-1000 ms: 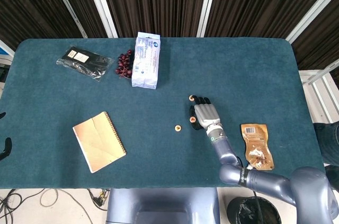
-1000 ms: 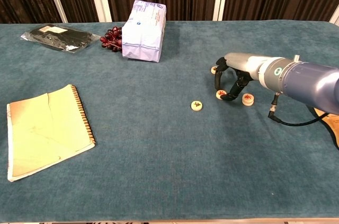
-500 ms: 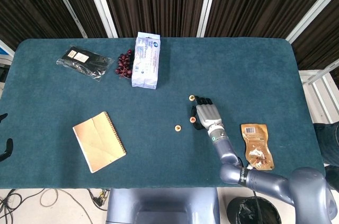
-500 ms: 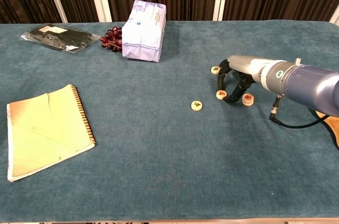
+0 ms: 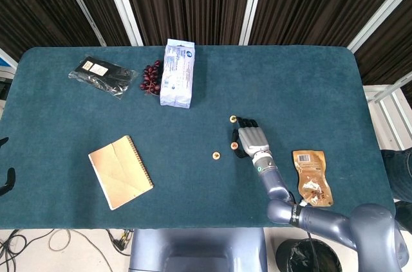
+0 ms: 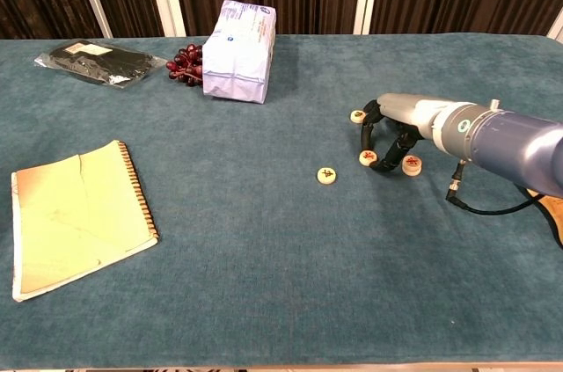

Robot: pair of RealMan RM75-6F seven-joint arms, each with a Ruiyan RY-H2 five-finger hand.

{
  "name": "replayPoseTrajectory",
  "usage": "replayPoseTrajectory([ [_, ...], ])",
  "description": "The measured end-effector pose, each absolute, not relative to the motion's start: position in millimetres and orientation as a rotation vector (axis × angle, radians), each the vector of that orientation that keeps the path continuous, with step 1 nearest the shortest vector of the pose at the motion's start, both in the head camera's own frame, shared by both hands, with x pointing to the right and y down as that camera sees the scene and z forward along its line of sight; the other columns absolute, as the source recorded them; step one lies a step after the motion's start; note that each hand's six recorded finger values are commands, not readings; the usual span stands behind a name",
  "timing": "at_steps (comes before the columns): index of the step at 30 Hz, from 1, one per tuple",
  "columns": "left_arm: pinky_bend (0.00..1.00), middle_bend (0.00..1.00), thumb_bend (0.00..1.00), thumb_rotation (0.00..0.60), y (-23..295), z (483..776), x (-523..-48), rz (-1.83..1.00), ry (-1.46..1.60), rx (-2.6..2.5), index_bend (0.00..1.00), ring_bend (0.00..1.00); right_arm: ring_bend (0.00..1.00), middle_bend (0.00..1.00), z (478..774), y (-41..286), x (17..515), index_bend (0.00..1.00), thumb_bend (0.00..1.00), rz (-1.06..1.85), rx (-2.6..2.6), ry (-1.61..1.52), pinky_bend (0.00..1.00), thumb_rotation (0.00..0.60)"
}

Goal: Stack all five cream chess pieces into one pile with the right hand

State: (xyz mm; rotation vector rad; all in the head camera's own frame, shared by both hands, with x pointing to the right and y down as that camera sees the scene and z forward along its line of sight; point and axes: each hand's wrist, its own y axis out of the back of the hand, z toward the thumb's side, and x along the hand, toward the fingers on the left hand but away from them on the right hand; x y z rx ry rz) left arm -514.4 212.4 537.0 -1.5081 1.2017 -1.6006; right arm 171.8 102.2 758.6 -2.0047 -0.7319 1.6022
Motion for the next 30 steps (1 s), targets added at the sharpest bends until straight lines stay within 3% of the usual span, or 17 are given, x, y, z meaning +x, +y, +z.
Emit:
replayPoseTrajectory([
  [17,0.0,0.0,0.48,0.6,212.1,536.6,-514.3,-1.597,1.203,-1.508,0.15,0.0,0.0,0.0,757.0,101.6,169.0,0.55,0.41,1.595,-2.02,-0.741,0.0,0.6],
  [30,0.0,0.0,0.48,0.6,212.9,536.7,-513.0,-1.596,1.197,-1.509,0.15,0.0,0.0,0.0,719.3,86.7,176.4,0.55,0.41,1.524,-2.02,-0.803,0.0,0.6],
])
